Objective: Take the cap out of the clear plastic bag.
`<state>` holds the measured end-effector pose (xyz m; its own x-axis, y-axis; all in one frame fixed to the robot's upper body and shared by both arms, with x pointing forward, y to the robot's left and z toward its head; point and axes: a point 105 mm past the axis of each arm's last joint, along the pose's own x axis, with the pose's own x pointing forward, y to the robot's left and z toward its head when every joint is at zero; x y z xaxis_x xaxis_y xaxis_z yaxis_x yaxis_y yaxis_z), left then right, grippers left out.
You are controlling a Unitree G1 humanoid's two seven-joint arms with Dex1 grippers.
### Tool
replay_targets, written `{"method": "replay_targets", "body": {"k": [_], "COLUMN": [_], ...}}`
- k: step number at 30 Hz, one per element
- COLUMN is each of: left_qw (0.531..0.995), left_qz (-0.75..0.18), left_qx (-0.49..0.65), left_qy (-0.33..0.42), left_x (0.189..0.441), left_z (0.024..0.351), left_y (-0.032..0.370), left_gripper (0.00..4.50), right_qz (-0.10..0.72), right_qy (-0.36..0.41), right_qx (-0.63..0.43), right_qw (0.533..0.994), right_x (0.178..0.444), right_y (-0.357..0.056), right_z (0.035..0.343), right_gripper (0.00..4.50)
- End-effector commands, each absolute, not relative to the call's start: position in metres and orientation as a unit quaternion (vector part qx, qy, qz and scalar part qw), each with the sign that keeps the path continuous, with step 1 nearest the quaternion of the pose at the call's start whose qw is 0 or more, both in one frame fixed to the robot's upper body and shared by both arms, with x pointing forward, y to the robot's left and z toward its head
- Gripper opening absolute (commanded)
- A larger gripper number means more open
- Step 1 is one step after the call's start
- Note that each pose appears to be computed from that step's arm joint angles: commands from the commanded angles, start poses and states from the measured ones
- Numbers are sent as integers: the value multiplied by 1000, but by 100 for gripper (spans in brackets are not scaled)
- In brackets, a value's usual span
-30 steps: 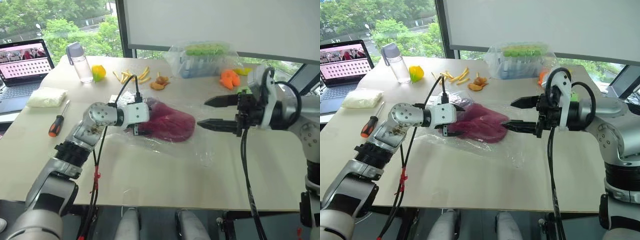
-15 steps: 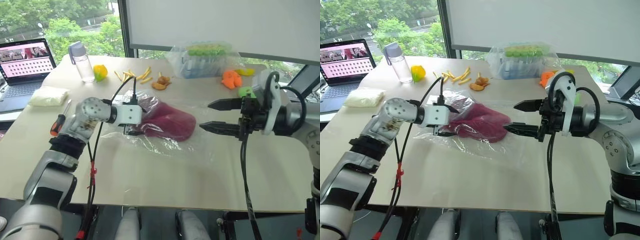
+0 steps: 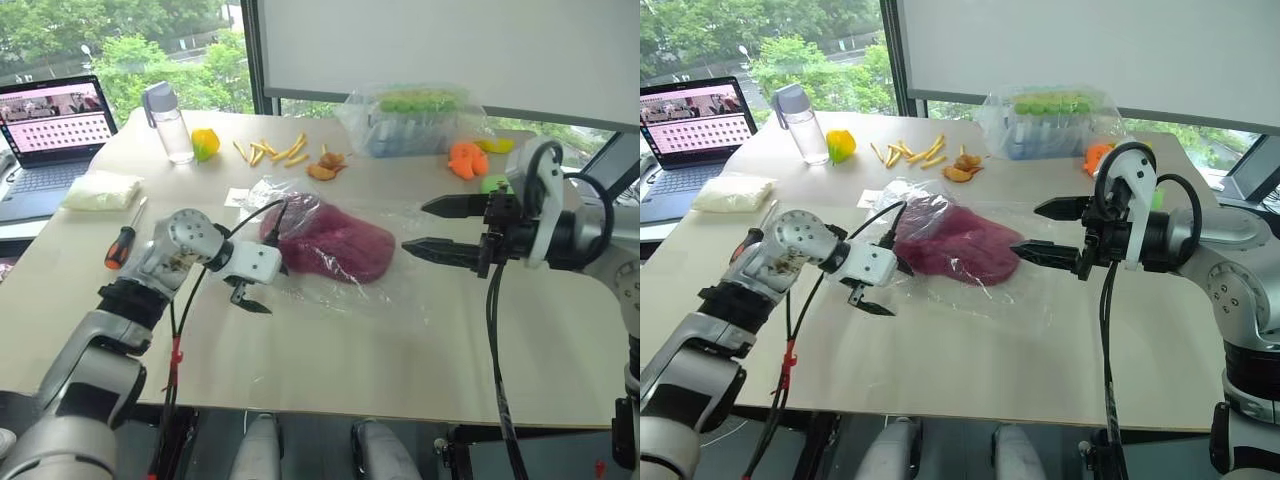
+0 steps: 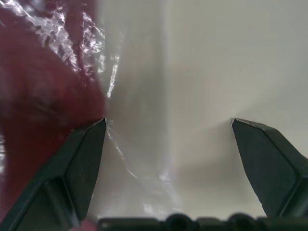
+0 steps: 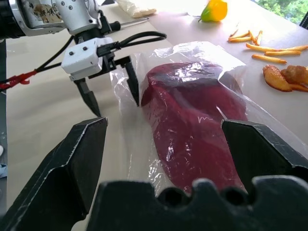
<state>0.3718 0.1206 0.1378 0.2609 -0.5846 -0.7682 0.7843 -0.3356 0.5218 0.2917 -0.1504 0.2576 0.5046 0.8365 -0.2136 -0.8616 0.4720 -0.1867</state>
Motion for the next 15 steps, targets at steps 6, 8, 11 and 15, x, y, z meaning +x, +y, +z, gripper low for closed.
{"method": "replay_targets", "body": {"k": [6, 8, 11, 15], "left_qw": [638, 633, 624, 614], "left_qz": [-495, -499, -510, -526], "left_qx": [590, 592, 592, 588], "left_qy": [-25, -22, 2, 19], "left_x": [418, 419, 417, 413], "left_z": [153, 147, 134, 123], "left_y": [85, 83, 86, 88], "left_gripper": [443, 389, 299, 159], "right_qz": [472, 470, 467, 460], "right_qy": [21, 20, 18, 14], "right_qx": [-159, -160, -161, -163], "right_qw": [867, 868, 869, 873], "right_x": [290, 290, 292, 294], "right_y": [-156, -156, -156, -157], "right_z": [268, 268, 269, 270], "right_gripper": [450, 450, 450, 450]}}
